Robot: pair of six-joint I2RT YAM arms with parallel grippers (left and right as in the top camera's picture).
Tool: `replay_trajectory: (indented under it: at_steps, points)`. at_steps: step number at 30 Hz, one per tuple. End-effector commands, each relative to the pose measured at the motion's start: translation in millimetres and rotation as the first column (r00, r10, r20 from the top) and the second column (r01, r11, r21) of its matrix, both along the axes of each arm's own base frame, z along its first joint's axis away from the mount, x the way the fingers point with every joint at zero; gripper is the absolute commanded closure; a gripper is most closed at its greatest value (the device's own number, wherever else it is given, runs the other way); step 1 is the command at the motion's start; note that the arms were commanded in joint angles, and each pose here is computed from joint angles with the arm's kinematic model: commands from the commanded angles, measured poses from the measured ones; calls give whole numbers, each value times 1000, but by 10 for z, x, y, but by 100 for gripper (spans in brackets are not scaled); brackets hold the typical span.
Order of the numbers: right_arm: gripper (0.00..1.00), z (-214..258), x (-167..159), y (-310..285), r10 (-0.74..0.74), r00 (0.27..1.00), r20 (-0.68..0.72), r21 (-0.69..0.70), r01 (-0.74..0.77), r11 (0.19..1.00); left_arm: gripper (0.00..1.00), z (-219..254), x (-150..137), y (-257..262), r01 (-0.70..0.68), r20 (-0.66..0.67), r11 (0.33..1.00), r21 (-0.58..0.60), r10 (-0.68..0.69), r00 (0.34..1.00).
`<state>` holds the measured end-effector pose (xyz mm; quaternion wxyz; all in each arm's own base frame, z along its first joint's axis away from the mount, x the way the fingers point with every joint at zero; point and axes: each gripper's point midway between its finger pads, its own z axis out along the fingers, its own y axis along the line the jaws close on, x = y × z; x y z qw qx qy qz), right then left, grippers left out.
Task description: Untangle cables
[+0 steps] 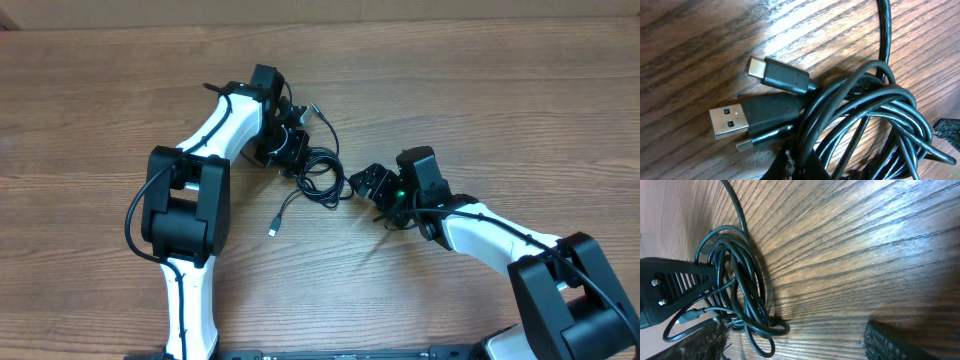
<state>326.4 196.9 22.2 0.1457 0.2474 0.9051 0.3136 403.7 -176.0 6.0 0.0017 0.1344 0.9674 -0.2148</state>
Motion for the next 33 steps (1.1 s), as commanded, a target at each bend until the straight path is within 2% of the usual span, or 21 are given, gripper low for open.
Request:
replay_trajectory:
  at_steps: [1, 3, 5, 6, 7, 9, 11, 13, 14, 17, 19, 21, 23, 26, 31, 33]
  points:
    - [14, -26, 6, -16, -10, 1000, -7, -14, 10, 1000, 96, -37, -40, -18, -18, -32, 1000, -11, 18, 999]
    - [13, -23, 9, -14, -10, 1000, -5, -13, 10, 1000, 95, 3, -70, -100, 21, -29, 998, -63, -23, 999]
    - [13, -15, 19, -9, -10, 1000, 0, -11, 10, 1000, 91, 127, -133, -285, 126, 5, 971, -201, -128, 992]
    - [13, -10, 25, -7, -10, 1000, 3, -10, 10, 1000, 87, 188, -167, -357, 163, 20, 952, -258, -163, 986]
    - [14, -10, 25, -7, -10, 1000, 3, -9, 10, 1000, 78, 253, -195, -417, 186, 31, 931, -314, -186, 982]
    - [16, -10, 26, -7, -10, 1000, 3, -10, 10, 1000, 61, 261, -197, -424, 189, 33, 928, -321, -188, 982]
    - [20, -10, 26, -7, -10, 1000, 3, -10, 10, 1000, 56, 262, -198, -426, 189, 33, 928, -321, -188, 982]
    - [24, -9, 26, -7, -10, 1000, 4, -10, 10, 1000, 55, 261, -201, -433, 191, 34, 928, -321, -190, 981]
    - [27, -9, 26, -7, -10, 1000, 4, -10, 10, 1000, 55, 262, -203, -438, 192, 34, 927, -321, -191, 981]
    - [48, -4, 33, -4, -10, 1000, 7, -8, 10, 1000, 48, 247, -209, -447, 199, 37, 930, -309, -197, 980]
    - [62, -4, 33, -4, -10, 1000, 7, -8, 10, 1000, 48, 230, -201, -435, 200, 39, 934, -296, -197, 980]
    - [71, -4, 33, -4, -10, 1000, 7, -8, 10, 1000, 49, 204, -198, -419, 202, 39, 941, -273, -199, 979]
    - [84, -3, 34, -4, -10, 1000, 7, -8, 10, 1000, 48, 193, -199, -423, 206, 42, 942, -264, -203, 978]
    - [96, -3, 33, -3, -10, 1000, 7, -8, 10, 1000, 49, 193, -217, -465, 215, 43, 940, -264, -211, 976]
    - [96, 0, 37, -2, -10, 1000, 9, -6, 10, 1000, 48, 179, -246, -524, 234, 48, 939, -251, -230, 972]
    - [71, 0, 38, -3, -11, 1000, 10, -7, 11, 1000, 47, 113, -239, -477, 237, 46, 953, -190, -232, 972]
